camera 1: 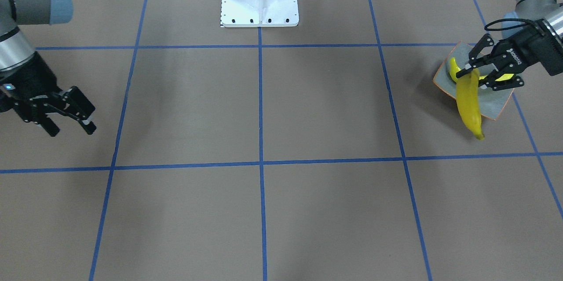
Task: Transfer all bananas from basket to plate
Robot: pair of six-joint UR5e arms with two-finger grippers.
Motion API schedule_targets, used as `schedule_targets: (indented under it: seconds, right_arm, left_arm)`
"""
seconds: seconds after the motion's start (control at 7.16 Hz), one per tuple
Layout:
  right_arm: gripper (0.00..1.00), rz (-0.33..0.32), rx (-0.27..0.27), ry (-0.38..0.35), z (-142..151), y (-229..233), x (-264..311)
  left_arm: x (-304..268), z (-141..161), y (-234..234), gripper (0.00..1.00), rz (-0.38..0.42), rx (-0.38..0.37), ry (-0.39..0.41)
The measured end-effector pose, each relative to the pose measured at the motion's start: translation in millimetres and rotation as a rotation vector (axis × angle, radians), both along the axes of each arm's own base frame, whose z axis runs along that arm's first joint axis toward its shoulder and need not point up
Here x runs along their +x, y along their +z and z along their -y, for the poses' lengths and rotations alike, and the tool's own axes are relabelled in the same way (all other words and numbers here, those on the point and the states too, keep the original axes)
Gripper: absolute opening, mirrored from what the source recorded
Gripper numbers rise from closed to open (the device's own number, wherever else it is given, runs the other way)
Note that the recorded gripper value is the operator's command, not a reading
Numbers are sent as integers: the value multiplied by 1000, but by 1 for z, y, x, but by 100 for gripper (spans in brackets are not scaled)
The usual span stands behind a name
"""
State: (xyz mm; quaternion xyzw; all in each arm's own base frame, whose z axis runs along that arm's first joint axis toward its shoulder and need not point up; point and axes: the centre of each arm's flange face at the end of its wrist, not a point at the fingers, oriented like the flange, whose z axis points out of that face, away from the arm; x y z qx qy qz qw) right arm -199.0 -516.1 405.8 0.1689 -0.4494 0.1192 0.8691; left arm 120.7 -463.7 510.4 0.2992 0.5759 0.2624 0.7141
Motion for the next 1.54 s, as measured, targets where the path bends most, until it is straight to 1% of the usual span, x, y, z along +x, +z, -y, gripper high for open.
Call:
schedule_targets:
  seconds: [0.28, 0.56, 0.7, 0.84, 0.98, 1.12, 1.26, 1.54]
  right_arm:
    - [100, -94, 39, -81, -16, 62, 71]
    - [100, -175, 86, -150, -35, 108, 123]
    - [100, -198, 101, -175, -42, 125, 141]
    - [100, -206, 106, -192, -45, 137, 154]
    - [100, -207, 110, -200, -47, 144, 162]
    - [100, -206, 112, -202, -47, 147, 167]
    - [100, -206, 113, -202, -47, 148, 169]
    - [100, -204, 113, -202, -47, 149, 171]
  left_arm:
    - [-9, -19, 43, 0, 57, 117, 32]
    - [-9, -27, 92, 0, 121, 282, 94]
    - [-9, -29, 111, 0, 147, 377, 125]
    - [-10, -30, 121, 38, 175, 485, 147]
    - [-10, -29, 127, 83, 203, 582, 160]
    - [-9, -27, 128, 100, 220, 639, 166]
    - [-9, -25, 130, 100, 232, 659, 165]
    - [-10, -25, 147, 100, 251, 644, 163]
